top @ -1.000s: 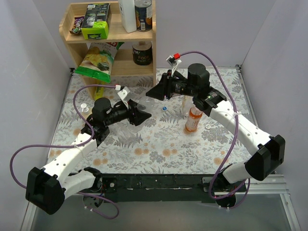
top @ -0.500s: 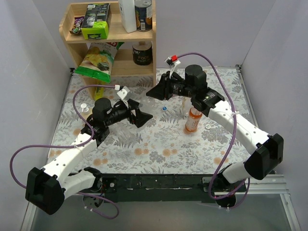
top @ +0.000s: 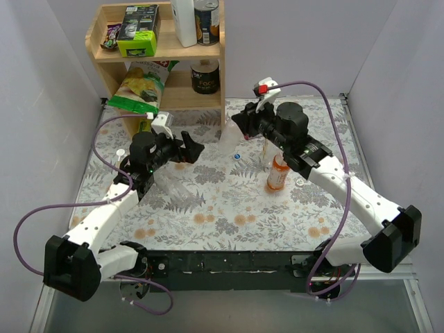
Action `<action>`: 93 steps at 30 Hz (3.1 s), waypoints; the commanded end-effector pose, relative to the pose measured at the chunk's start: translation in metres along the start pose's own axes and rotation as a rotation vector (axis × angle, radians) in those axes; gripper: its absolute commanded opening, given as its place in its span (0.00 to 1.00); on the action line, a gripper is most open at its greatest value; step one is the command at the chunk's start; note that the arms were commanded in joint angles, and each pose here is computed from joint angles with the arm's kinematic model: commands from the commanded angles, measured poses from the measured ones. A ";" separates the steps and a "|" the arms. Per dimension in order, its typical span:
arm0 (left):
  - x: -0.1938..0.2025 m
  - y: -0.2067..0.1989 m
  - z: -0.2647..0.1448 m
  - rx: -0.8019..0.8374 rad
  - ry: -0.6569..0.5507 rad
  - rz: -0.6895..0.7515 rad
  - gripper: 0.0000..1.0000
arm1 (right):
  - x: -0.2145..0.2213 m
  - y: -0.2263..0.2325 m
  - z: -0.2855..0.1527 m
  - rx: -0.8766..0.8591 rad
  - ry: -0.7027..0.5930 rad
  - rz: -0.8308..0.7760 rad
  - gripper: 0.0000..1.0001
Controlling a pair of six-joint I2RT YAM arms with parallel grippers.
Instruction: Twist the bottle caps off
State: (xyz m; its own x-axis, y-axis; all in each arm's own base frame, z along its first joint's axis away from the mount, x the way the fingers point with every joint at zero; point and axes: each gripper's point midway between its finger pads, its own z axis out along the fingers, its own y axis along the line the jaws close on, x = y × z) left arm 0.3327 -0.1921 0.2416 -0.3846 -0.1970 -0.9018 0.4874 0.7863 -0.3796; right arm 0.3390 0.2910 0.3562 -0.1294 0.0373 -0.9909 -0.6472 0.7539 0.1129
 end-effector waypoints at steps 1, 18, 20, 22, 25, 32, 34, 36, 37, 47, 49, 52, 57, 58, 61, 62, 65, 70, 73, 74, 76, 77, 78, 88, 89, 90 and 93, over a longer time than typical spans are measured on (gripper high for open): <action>-0.005 0.065 -0.002 -0.264 0.002 -0.175 0.98 | 0.004 0.000 0.030 0.047 -0.029 -0.100 0.01; -0.005 0.083 -0.002 -0.308 0.004 -0.172 0.98 | 0.078 0.014 0.098 0.029 0.096 -0.177 0.01; -0.005 0.082 -0.001 -0.300 0.008 -0.174 0.98 | 0.082 0.012 0.101 0.036 0.100 -0.182 0.01; -0.005 0.081 -0.001 -0.294 0.010 -0.174 0.98 | 0.089 0.009 0.104 0.049 0.114 -0.186 0.01; -0.003 0.081 -0.001 -0.293 0.016 -0.173 0.98 | 0.101 0.005 0.106 0.064 0.142 -0.188 0.01; -0.007 0.078 -0.001 -0.284 0.009 -0.167 0.98 | 0.114 0.001 0.103 0.087 0.180 -0.170 0.20; -0.005 0.078 -0.001 -0.280 0.013 -0.168 0.98 | 0.110 0.001 0.100 0.092 0.175 -0.166 0.37; -0.006 0.077 -0.001 -0.276 0.011 -0.167 0.98 | 0.107 -0.001 0.099 0.098 0.170 -0.163 0.46; -0.006 0.077 -0.001 -0.275 0.013 -0.168 0.98 | 0.106 -0.001 0.098 0.101 0.171 -0.163 0.51; -0.006 0.076 -0.001 -0.268 0.015 -0.163 0.98 | 0.081 -0.001 0.094 0.108 0.130 -0.160 0.62; -0.006 0.075 -0.001 -0.265 0.016 -0.163 0.98 | 0.074 -0.001 0.094 0.109 0.117 -0.167 0.63; -0.006 0.075 -0.001 -0.263 0.016 -0.162 0.98 | 0.066 -0.001 0.094 0.105 0.107 -0.179 0.73; -0.009 0.074 -0.002 -0.258 0.007 -0.153 0.98 | 0.047 0.002 0.089 0.098 0.069 -0.203 0.89; -0.012 0.073 -0.003 -0.257 -0.003 -0.148 0.98 | 0.044 0.004 0.088 0.094 0.065 -0.209 0.90; -0.018 0.071 -0.007 -0.257 -0.032 -0.132 0.98 | 0.030 0.028 0.078 0.080 0.035 -0.241 0.90; -0.020 0.071 -0.009 -0.258 -0.043 -0.125 0.98 | 0.030 0.034 0.075 0.078 0.035 -0.267 0.90; -0.030 0.068 -0.015 -0.257 -0.084 -0.104 0.98 | 0.030 0.064 0.061 0.042 0.031 -0.258 0.89; -0.048 0.069 -0.029 -0.289 -0.179 -0.070 0.98 | 0.056 0.115 0.034 -0.061 0.062 -0.212 0.87; -0.059 0.068 -0.040 -0.307 -0.240 -0.056 0.98 | 0.086 0.136 0.024 -0.110 0.116 -0.189 0.87; -0.062 0.067 -0.042 -0.309 -0.254 -0.053 0.98 | 0.093 0.140 0.022 -0.121 0.129 -0.184 0.87; -0.066 0.068 -0.048 -0.323 -0.277 -0.053 0.98 | 0.116 0.148 0.021 -0.152 0.170 -0.146 0.87; -0.067 0.067 -0.048 -0.322 -0.279 -0.052 0.98 | 0.121 0.148 0.021 -0.154 0.182 -0.137 0.87; -0.068 0.067 -0.049 -0.323 -0.282 -0.050 0.98 | 0.129 0.149 0.023 -0.151 0.200 -0.130 0.87; -0.070 0.073 -0.052 -0.359 -0.294 -0.053 0.98 | 0.167 0.177 0.050 -0.246 0.285 -0.109 0.89; -0.069 0.075 -0.052 -0.370 -0.292 -0.055 0.98 | 0.173 0.180 0.053 -0.259 0.303 -0.108 0.89; -0.070 0.075 -0.053 -0.375 -0.294 -0.057 0.98 | 0.181 0.185 0.058 -0.272 0.322 -0.099 0.89; -0.070 0.079 -0.055 -0.398 -0.298 -0.059 0.98 | 0.197 0.195 0.068 -0.302 0.350 -0.092 0.89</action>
State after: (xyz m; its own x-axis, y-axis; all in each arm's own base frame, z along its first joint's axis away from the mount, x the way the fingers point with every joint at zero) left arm 0.3568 -0.0948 0.2804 -0.1698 -0.3686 -0.9140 0.1544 0.9060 -0.3940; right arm 0.2408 0.4611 0.1714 -0.2620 -0.3240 -0.9091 -0.8225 0.5678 0.0346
